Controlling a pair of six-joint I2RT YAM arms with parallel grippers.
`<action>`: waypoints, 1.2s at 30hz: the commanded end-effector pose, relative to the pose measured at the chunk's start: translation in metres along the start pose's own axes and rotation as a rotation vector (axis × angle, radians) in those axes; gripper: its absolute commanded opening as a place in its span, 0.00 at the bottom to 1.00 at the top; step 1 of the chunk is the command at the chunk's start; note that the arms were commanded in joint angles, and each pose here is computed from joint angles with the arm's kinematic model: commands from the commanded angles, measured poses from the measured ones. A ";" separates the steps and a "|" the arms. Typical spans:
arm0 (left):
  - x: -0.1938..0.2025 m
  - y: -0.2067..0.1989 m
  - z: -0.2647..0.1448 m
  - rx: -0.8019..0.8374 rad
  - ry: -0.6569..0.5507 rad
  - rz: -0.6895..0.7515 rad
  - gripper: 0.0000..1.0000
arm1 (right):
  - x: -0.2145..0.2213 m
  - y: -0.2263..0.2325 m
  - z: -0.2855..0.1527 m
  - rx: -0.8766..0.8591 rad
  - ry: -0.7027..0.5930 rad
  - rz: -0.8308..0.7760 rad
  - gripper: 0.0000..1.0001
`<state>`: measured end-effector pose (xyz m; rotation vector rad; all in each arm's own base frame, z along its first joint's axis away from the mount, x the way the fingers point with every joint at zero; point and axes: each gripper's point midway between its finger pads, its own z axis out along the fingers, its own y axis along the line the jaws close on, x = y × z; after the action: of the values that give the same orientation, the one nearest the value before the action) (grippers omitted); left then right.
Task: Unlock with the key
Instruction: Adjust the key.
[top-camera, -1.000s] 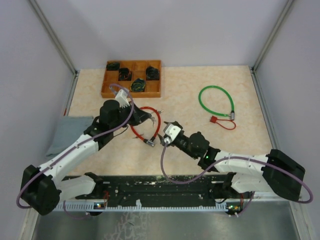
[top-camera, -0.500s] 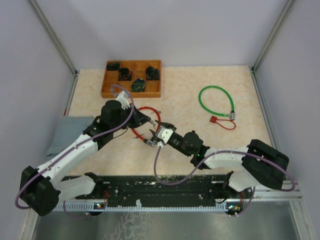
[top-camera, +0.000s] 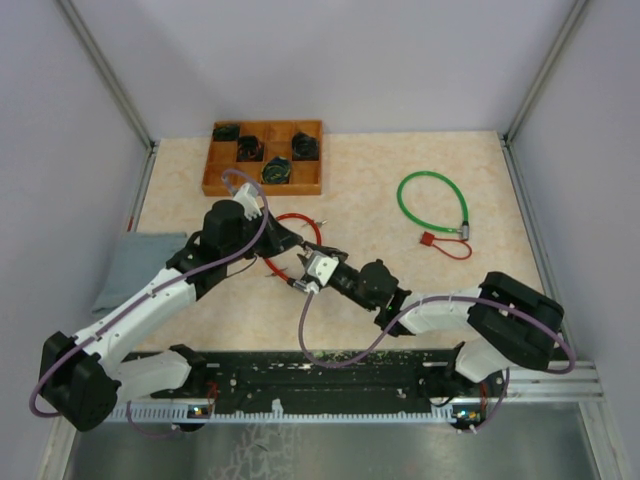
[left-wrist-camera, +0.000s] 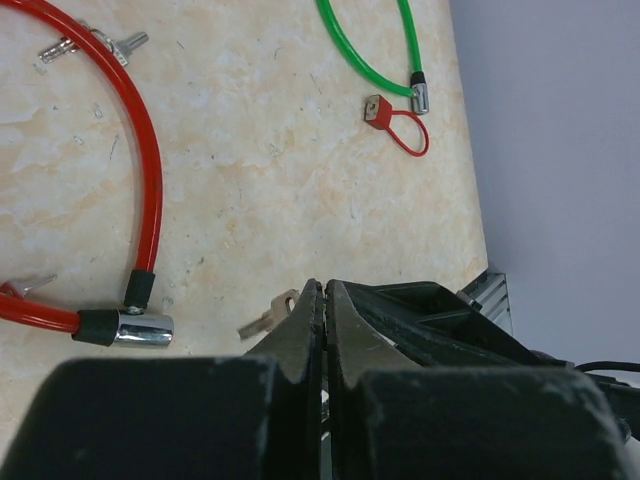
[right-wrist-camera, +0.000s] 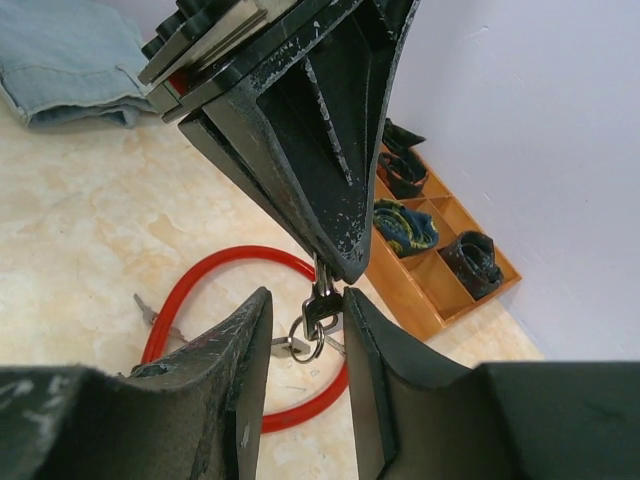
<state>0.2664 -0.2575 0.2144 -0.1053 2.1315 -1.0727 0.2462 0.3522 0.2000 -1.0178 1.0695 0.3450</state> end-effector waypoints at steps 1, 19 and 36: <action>-0.007 -0.019 -0.002 0.056 -0.008 -0.009 0.00 | -0.016 -0.009 0.010 0.038 -0.045 -0.006 0.34; -0.006 -0.014 -0.002 0.040 -0.026 -0.056 0.13 | -0.009 -0.007 0.008 0.040 -0.022 0.027 0.11; -0.032 -0.038 -0.035 0.240 -0.230 0.218 0.54 | -0.042 -0.023 -0.011 -0.139 -0.087 0.412 0.00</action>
<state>0.2638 -0.2424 0.2427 -0.0554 1.9342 -1.0663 0.2505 0.3332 0.2062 -0.9071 1.2345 0.6138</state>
